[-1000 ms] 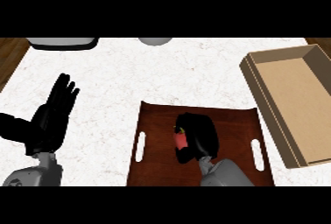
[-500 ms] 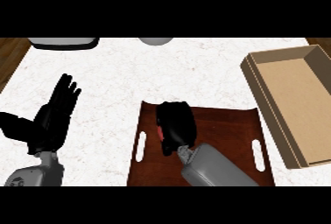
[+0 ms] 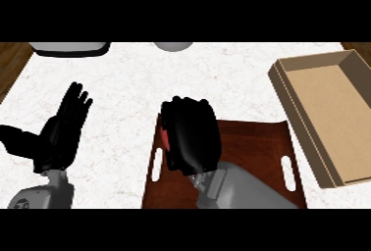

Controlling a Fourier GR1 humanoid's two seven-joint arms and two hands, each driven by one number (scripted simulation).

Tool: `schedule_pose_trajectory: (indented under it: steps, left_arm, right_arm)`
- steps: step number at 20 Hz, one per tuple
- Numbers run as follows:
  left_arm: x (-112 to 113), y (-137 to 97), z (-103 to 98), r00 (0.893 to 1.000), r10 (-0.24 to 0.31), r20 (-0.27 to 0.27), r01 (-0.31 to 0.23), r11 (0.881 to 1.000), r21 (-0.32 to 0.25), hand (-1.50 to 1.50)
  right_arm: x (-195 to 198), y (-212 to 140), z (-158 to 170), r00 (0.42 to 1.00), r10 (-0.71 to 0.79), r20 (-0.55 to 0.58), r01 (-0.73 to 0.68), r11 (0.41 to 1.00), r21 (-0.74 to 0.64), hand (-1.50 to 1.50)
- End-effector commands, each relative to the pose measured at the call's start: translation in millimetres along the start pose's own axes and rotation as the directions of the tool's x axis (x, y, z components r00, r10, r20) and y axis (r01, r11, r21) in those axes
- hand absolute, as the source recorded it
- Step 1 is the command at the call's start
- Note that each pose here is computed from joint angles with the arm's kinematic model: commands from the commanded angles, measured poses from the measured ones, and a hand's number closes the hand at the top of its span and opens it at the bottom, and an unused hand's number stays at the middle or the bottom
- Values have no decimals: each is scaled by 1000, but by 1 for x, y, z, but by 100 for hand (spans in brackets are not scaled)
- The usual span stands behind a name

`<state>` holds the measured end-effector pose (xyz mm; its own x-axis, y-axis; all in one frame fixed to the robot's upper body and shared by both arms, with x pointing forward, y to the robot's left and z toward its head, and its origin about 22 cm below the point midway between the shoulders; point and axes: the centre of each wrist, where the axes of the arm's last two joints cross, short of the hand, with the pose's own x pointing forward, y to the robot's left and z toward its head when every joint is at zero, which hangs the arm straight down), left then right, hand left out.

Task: Pick the bell pepper from the tray and place it in the cardboard box

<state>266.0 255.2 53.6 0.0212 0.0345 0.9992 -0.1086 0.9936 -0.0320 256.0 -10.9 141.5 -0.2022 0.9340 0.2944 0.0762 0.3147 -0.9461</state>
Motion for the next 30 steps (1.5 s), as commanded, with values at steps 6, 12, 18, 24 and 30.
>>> schedule_pose_trajectory:
  steps: [6,12,18,24,30]
  left_arm:
    - [3,14,1,1000,-5,0,5,1000,31,0]
    - [8,15,-6,1000,-4,21,3,1000,22,0]
    - [4,2,12,1000,-17,-2,17,1000,1,0]
    - [-1,1,11,1000,7,11,-7,1000,7,0]
    - [16,1,17,1000,-2,-7,2,1000,10,0]
  right_arm:
    - [-18,-71,-12,969,-99,-226,18,942,-334,150]
    - [-63,-102,-24,935,-140,-327,19,938,-347,150]
    - [-128,-120,-30,913,-149,-379,6,935,-354,150]
    - [-195,-119,-52,868,-22,-496,-176,921,-348,150]
    - [-241,-123,-56,863,41,-503,-224,925,-308,150]
